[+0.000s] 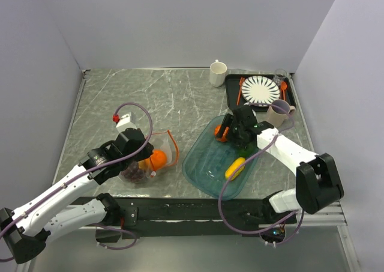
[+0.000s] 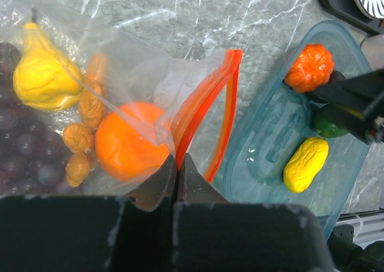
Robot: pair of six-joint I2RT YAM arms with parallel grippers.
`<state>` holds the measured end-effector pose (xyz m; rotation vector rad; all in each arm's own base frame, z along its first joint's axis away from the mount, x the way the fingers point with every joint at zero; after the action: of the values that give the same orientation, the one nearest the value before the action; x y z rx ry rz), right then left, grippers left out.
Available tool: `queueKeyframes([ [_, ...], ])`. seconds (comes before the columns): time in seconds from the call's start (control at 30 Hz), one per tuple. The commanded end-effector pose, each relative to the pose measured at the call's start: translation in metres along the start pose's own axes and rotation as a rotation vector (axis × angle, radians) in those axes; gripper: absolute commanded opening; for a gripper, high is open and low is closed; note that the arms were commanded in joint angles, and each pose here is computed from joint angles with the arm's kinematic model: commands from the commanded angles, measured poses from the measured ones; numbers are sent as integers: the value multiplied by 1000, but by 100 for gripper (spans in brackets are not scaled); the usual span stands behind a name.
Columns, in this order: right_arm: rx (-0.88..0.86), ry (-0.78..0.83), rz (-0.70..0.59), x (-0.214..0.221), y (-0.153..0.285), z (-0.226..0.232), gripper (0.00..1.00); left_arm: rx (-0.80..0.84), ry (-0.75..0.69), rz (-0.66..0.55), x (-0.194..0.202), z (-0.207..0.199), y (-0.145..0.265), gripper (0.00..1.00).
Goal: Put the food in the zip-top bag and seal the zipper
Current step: Pick up the fake fruit from the bin.
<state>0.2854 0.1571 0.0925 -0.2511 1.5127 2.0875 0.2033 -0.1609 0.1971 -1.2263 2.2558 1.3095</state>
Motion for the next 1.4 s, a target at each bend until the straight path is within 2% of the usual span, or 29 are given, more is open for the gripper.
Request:
queueKeyframes([
  [0.0,-71,-90,-79,-30,-8,25,87,77,21,-35,-14,-21,6,1],
  [0.1,-33,-126,-66,-31,-17,21,87,72,15,-34,-14,-21,5,1],
  [0.47,64,-205,-165,-44,-37,4,83,76,18,-27,-11,-21,2,1],
  [0.77,122,-209,-124,-38,-57,-4,81,76,17,-31,-12,-22,3,1],
  [0.9,118,-201,-129,-38,-57,-4,67,66,13,-27,-11,-20,2,1],
  [0.93,115,-192,-122,-35,-57,-5,60,64,13,-26,-11,-19,2,1],
  [1.17,63,-133,-107,-25,-49,-4,37,70,17,-26,-10,-20,1,1],
  [1.37,-53,-38,-115,-18,-24,15,26,70,15,-26,-11,-21,2,1],
])
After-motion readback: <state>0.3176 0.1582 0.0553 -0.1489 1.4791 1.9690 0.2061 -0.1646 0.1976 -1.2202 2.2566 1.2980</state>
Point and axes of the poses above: each gripper's point midway between its finger pads, its own y axis back along the fingers, its own z axis along the line the jaws close on, x = y × z, the point moved 1 cm from there along y, back along the fingers, and after that the axes turned 7 degrees about y, right-handed, at the moved point
